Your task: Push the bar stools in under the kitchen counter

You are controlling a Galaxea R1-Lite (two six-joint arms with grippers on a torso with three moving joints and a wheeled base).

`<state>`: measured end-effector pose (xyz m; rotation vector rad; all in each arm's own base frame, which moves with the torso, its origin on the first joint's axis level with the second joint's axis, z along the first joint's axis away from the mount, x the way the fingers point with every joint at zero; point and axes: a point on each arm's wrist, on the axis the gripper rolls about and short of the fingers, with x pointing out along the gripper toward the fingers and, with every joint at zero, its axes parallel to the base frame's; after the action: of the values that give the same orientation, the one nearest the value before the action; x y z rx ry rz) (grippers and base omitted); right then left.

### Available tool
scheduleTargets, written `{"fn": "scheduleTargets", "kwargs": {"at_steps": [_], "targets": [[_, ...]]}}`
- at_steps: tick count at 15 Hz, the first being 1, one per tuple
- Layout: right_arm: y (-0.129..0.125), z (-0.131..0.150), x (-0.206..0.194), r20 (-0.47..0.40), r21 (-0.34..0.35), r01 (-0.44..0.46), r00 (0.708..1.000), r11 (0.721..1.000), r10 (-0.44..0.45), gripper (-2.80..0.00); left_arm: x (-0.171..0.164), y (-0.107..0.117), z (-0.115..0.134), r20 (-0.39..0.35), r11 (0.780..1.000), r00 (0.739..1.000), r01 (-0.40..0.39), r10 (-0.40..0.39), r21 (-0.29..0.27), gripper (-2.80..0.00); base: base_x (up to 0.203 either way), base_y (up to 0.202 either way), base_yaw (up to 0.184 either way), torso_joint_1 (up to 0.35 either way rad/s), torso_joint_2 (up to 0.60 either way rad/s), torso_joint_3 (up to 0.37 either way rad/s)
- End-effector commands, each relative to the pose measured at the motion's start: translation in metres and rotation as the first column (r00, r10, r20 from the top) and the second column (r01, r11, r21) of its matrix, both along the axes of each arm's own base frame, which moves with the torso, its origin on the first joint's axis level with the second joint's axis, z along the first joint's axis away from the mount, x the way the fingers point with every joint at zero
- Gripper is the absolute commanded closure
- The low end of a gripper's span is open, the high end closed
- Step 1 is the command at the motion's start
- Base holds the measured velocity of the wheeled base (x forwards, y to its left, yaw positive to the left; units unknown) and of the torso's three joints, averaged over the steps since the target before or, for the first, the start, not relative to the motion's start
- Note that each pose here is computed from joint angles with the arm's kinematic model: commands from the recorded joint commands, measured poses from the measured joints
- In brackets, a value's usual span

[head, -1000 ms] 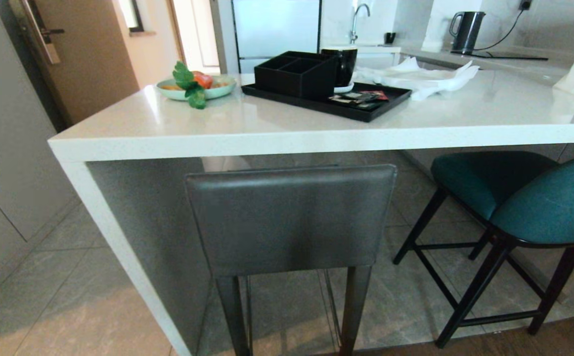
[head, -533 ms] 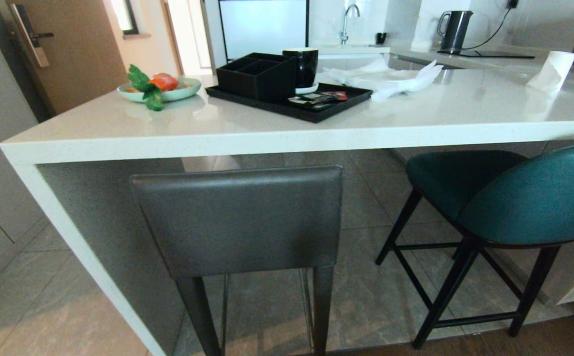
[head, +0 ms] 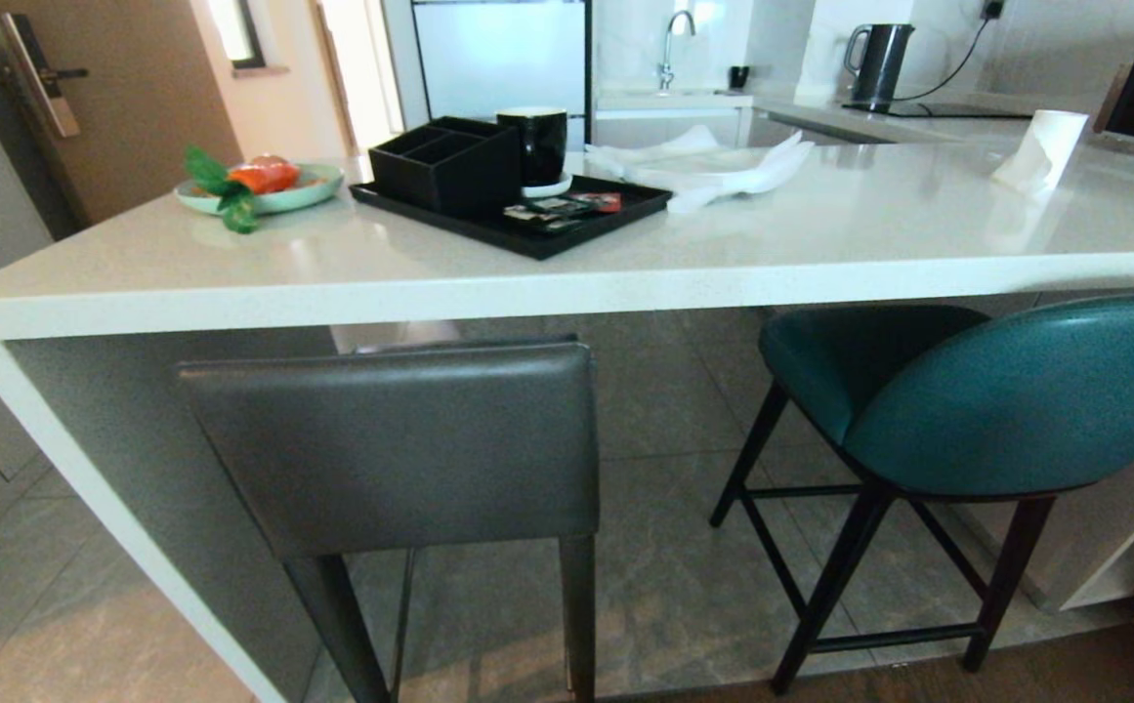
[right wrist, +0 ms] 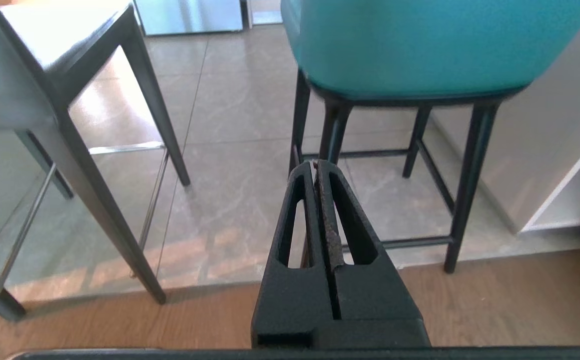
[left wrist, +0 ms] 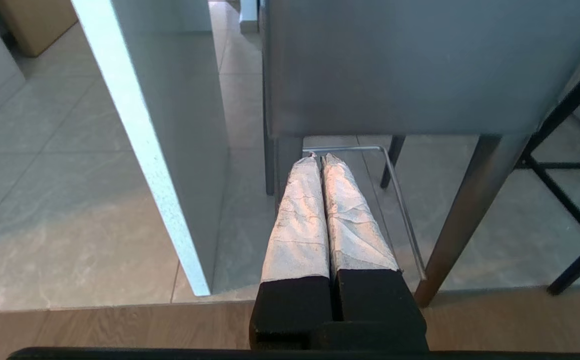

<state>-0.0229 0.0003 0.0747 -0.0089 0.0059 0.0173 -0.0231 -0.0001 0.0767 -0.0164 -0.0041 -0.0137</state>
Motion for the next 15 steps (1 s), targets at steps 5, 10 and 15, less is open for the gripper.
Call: {"fn": "scheduleTargets", "kwargs": {"at_steps": [5,10,15], "targets": [[0.0000,0.0000,0.0001,-0.002,-0.002,-0.002,1.000,1.000,0.002,0.00,0.0001,0.0000,0.0001,-0.001,1.000,1.000,0.000,0.000,0.000,0.00,0.000,0.000,0.000,0.157,-0.42,-0.266],[0.0000,0.0000,0.0001,-0.002,-0.002,-0.001,1.000,1.000,0.001,0.00,0.0001,0.0000,0.0002,-0.001,1.000,1.000,-0.001,0.001,-0.005,0.00,0.000,0.000,0.000,0.038,-0.10,-0.060],[0.0000,0.0002,0.0001,0.000,0.001,-0.001,1.000,1.000,0.001,0.00,0.0001,0.0000,0.0001,-0.001,1.000,1.000,-0.001,0.001,-0.005,0.00,0.000,0.000,0.000,0.000,0.00,0.000]]}}
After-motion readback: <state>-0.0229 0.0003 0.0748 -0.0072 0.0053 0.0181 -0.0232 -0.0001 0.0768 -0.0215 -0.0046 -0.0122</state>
